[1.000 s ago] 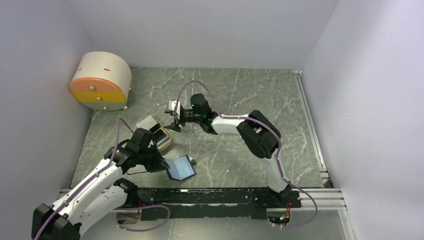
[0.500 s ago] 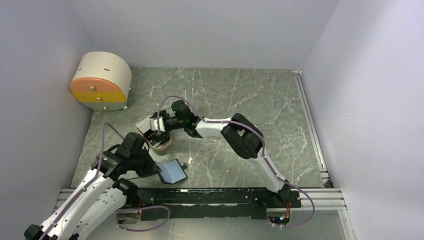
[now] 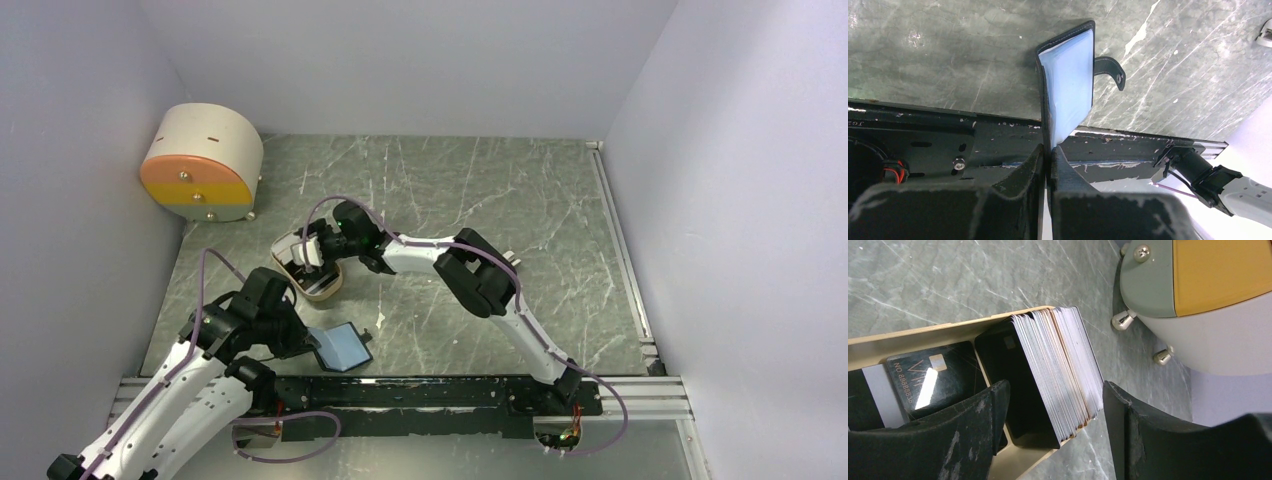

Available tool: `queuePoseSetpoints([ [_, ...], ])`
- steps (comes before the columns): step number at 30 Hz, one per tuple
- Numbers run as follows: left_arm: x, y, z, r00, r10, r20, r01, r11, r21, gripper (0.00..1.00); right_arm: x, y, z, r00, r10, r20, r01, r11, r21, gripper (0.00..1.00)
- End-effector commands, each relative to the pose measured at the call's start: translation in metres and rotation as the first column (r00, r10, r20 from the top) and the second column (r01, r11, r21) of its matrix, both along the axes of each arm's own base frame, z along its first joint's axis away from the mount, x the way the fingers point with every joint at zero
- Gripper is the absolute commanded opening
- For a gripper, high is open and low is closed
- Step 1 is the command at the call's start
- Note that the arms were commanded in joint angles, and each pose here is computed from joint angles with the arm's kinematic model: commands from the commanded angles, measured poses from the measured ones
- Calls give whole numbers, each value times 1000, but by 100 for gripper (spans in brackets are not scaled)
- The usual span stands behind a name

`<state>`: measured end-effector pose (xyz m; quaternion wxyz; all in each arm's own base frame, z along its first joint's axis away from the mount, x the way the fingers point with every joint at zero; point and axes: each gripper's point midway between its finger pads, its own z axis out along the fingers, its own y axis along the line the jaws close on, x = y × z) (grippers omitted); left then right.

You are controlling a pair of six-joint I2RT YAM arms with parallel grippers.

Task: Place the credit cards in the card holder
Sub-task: Pick up the credit card from the storage box.

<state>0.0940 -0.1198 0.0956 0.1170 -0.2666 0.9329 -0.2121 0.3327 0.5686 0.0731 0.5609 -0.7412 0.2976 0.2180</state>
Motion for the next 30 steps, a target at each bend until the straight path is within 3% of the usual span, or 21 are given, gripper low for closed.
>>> queuePoseSetpoints([
  [1, 4, 0, 8, 1000, 2, 22, -2, 1000, -6, 9, 11, 4, -2, 998, -37, 44, 37, 999, 1, 70],
  [30, 6, -4, 12, 1000, -3, 30, 4, 1000, -20, 9, 9, -2, 34, 999, -45, -6, 45, 994, 100, 42],
])
